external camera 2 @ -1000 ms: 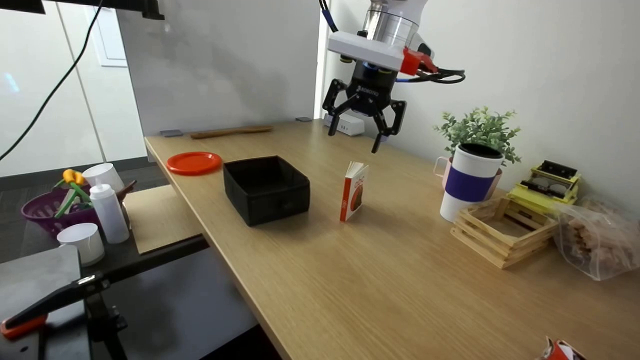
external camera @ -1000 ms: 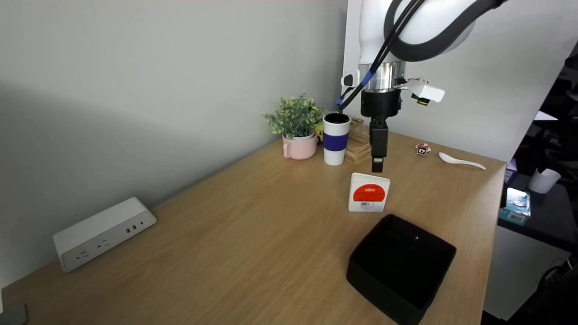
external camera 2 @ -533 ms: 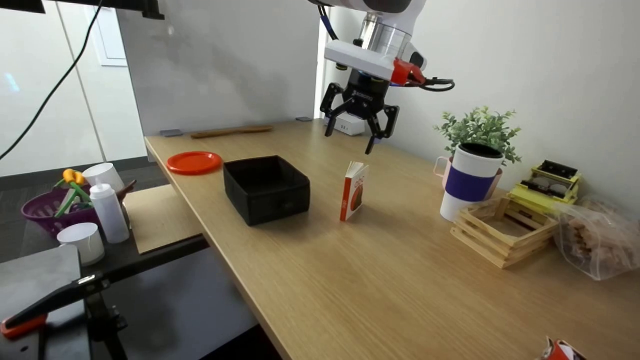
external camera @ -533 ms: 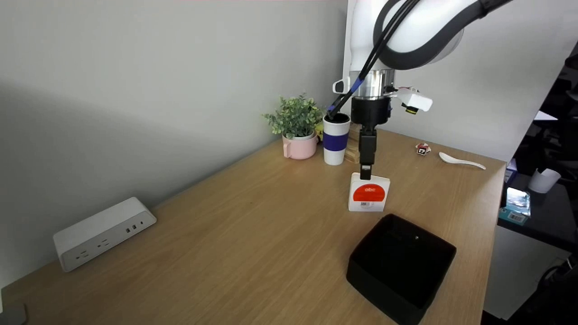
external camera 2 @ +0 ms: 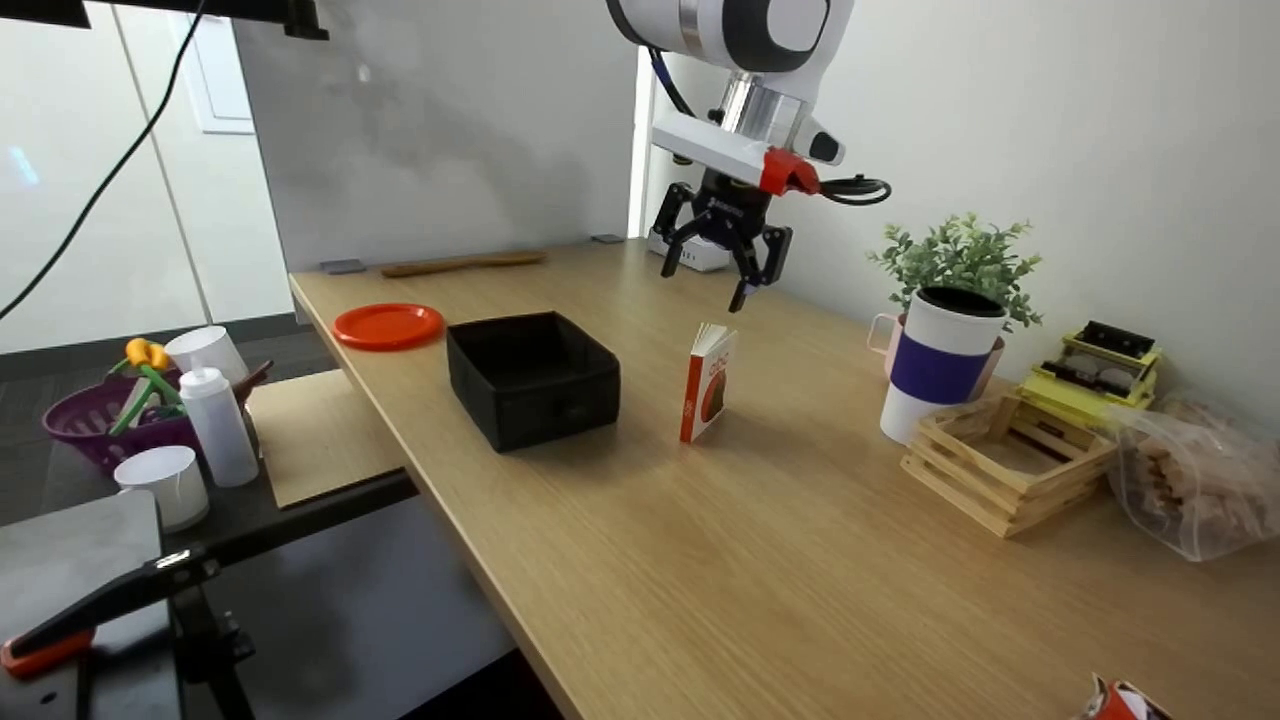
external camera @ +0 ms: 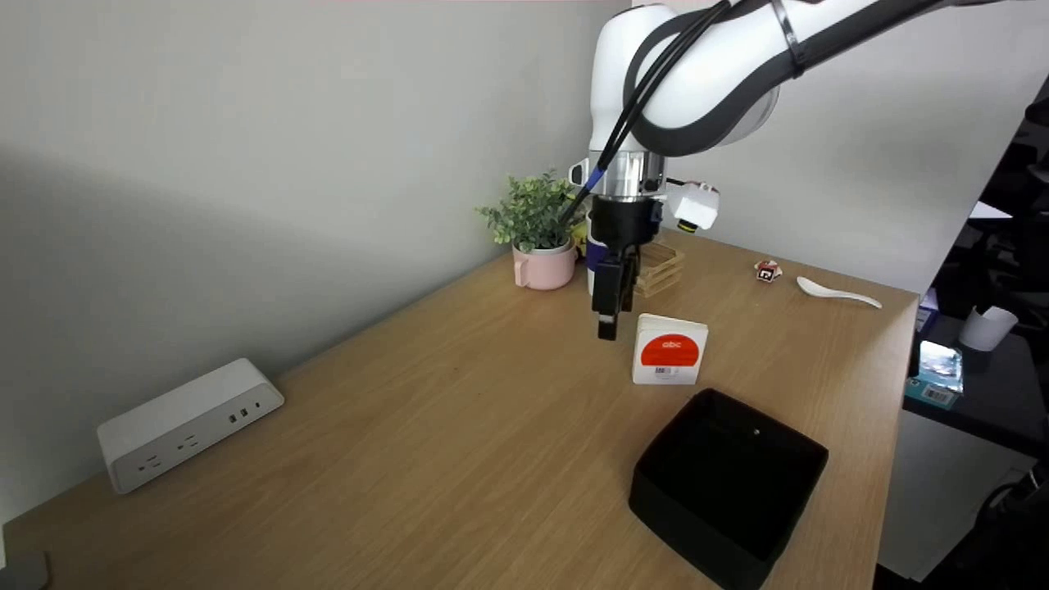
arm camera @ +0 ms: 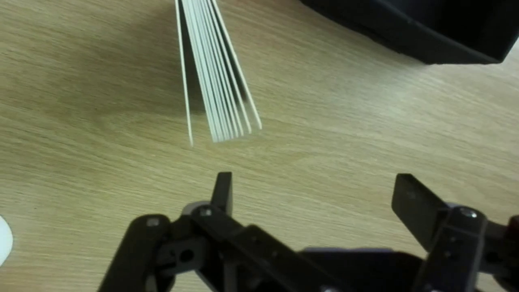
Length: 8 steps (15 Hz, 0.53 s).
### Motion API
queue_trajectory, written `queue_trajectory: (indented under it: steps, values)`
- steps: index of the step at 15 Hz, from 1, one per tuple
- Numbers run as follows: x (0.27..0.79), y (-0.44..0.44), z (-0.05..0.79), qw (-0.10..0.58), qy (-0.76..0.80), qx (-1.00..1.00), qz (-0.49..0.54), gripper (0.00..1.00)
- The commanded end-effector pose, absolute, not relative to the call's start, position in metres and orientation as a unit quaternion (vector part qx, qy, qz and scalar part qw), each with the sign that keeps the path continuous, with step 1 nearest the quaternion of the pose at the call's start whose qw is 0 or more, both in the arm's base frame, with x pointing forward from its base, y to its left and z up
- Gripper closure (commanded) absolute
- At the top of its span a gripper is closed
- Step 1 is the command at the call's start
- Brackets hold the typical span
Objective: Put the book in the black bowl
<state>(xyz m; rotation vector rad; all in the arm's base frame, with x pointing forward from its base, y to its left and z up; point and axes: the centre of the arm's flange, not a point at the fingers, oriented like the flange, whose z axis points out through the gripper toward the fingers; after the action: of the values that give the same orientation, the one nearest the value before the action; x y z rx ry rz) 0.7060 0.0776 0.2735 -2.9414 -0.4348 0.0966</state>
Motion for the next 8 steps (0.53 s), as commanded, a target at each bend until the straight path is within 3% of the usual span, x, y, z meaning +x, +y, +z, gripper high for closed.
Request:
queue_trajectory:
  steps: [1,8]
  values:
    - [0.716,0.071,0.284,0.056,-0.097,-0.994,0.012,0.0]
    - [0.718,0.043,0.294,0.028,-0.071,-0.997,0.015,0.0]
